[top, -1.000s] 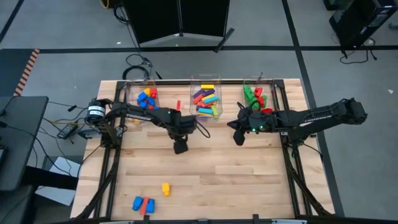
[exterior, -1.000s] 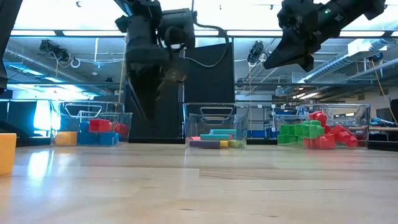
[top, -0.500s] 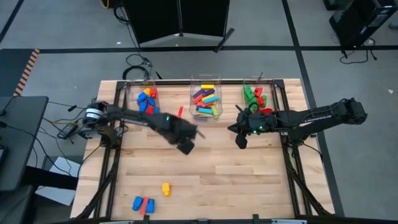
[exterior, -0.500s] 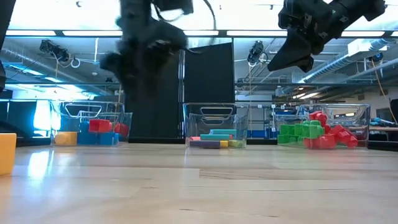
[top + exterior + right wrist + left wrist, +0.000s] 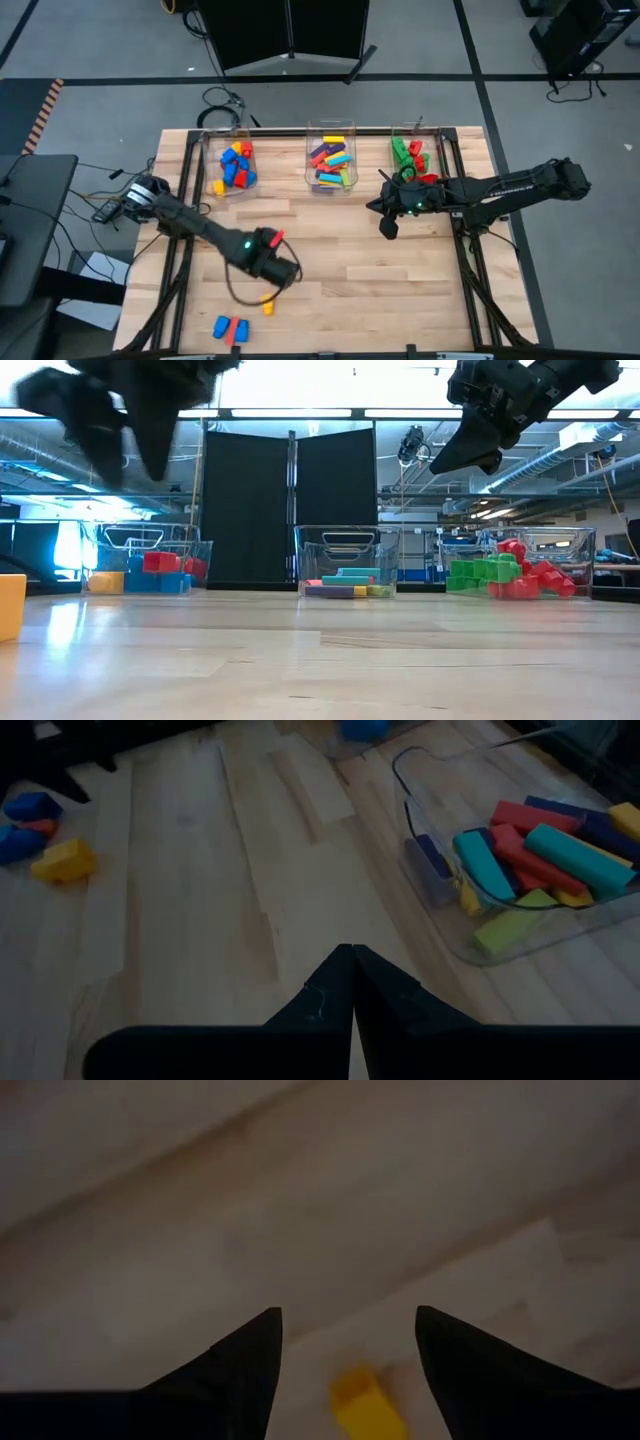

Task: Sort blocks by size
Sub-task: Put the yellow 1 stud game piece into the left transparent bin

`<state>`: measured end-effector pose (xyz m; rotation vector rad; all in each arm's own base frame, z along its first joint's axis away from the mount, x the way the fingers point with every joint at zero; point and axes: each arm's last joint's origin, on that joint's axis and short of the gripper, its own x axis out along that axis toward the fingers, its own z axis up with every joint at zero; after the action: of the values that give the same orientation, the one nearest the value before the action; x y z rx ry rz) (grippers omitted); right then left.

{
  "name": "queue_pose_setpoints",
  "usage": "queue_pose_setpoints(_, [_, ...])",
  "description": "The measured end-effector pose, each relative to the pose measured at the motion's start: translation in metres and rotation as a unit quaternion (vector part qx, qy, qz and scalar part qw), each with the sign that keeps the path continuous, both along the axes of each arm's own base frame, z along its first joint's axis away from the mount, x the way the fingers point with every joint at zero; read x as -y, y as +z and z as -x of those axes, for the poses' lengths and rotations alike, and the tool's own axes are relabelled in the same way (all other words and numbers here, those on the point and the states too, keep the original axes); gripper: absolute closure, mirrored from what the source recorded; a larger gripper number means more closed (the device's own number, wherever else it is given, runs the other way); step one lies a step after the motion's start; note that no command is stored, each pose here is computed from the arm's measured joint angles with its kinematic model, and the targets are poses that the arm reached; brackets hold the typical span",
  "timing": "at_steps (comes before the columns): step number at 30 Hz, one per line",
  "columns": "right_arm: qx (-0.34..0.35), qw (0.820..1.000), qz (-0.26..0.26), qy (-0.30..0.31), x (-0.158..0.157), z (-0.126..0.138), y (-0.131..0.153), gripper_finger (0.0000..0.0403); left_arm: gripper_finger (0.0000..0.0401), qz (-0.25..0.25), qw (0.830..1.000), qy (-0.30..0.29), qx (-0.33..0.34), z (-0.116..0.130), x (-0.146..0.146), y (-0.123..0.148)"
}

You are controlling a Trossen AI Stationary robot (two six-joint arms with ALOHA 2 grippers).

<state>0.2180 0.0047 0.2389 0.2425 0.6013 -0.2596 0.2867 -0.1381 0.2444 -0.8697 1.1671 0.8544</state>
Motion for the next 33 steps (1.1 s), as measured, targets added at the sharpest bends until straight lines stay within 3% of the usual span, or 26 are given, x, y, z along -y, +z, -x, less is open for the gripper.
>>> queue_pose_setpoints(15, [0.008,0.999,-0.035,-0.026,-0.001,0.000,0.000,0.0382,0.0165,0.061,0.987,0.147,0.021,0.031,0.066,-0.009])
queue_pose_setpoints(22, [0.009,0.999,-0.044,-0.015,-0.001,0.000,0.000,0.0382,0.0165,0.086,0.980,0.179,-0.001,0.021,0.082,-0.036])
queue_pose_setpoints(33, [0.005,1.000,-0.024,0.005,-0.002,0.000,0.000,0.0382,0.0165,0.108,0.962,0.251,-0.011,0.000,0.080,-0.061])
